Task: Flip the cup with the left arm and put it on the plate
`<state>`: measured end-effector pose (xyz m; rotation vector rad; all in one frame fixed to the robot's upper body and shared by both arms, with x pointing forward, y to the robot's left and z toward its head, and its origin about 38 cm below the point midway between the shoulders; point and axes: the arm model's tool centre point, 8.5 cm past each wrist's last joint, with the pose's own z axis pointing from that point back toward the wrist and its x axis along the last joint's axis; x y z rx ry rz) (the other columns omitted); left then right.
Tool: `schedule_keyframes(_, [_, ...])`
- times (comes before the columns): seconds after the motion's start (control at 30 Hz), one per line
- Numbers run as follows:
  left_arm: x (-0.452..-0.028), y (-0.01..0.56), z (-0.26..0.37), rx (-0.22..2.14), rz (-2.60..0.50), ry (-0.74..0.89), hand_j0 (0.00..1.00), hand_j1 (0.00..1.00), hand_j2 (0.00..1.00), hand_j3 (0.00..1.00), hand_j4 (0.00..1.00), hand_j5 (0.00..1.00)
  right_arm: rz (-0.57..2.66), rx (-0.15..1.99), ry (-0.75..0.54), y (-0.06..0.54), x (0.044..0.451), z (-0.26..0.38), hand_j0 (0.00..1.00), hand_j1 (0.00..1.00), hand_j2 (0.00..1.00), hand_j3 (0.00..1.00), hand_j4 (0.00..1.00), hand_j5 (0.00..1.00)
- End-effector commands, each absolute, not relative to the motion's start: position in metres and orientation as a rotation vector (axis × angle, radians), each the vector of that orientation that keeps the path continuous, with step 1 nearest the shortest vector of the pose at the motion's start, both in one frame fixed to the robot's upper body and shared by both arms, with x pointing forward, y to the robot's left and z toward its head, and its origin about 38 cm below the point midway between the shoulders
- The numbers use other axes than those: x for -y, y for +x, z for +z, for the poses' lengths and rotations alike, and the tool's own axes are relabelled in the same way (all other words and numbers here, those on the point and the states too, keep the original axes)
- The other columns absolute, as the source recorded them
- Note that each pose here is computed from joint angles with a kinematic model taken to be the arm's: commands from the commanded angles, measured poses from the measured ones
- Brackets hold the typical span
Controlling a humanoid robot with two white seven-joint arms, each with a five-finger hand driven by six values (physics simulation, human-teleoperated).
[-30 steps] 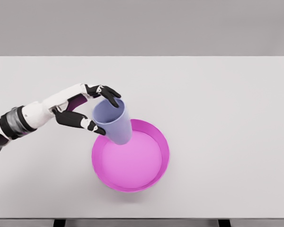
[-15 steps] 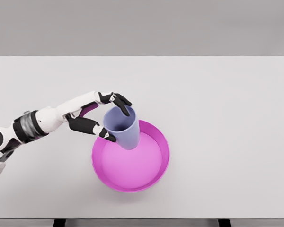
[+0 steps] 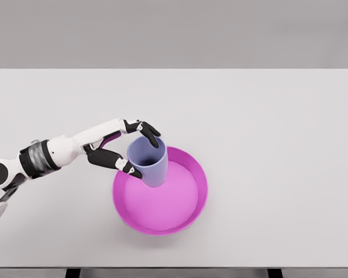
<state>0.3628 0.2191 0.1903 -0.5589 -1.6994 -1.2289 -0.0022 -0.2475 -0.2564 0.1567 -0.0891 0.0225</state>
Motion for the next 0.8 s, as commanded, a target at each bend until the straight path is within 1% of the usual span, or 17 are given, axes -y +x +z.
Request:
schedule_keyframes(0.0, [-0.219,0.363,0.19,1.699,-1.227,-0.562,0.55,0.55,0.55,0.55,0.55,0.55,0.023,0.089,0.157,-0.002,0.247,-0.256,1.0,1.0,1.0,1.0,1.0,1.0])
schedule_keyframes(0.3, [-0.211,0.36,0.178,1.687,-1.226,-0.563,0.56,0.56,0.56,0.56,0.56,0.56,0.024,0.09,0.157,-0.002,0.247,-0.256,1.0,1.0,1.0,1.0,1.0,1.0])
schedule_keyframes(0.33, [-0.211,0.36,0.178,1.689,-1.226,-0.563,0.64,0.64,0.64,0.64,0.64,0.64,0.023,0.089,0.157,-0.002,0.247,-0.256,1.0,1.0,1.0,1.0,1.0,1.0])
schedule_keyframes(0.37, [-0.211,0.36,0.178,1.689,-1.228,-0.562,0.69,0.69,0.69,0.69,0.69,0.69,0.023,0.089,0.157,-0.002,0.247,-0.256,1.0,1.0,1.0,1.0,1.0,1.0])
schedule_keyframes(0.4, [-0.211,0.36,0.178,1.69,-1.227,-0.56,0.8,0.8,0.8,0.8,0.8,0.8,0.023,0.089,0.157,-0.002,0.247,-0.256,1.0,1.0,1.0,1.0,1.0,1.0])
schedule_keyframes(0.5, [-0.211,0.36,0.178,1.693,-1.225,-0.559,1.0,1.0,1.0,1.0,1.0,1.0,0.023,0.09,0.157,-0.002,0.248,-0.256,1.0,1.0,1.0,1.0,1.0,1.0])
schedule_keyframes(0.77, [-0.219,0.361,0.183,1.691,-1.218,-0.55,1.0,1.0,1.0,1.0,1.0,1.0,0.023,0.09,0.157,-0.002,0.248,-0.256,1.0,1.0,1.0,1.0,1.0,1.0])
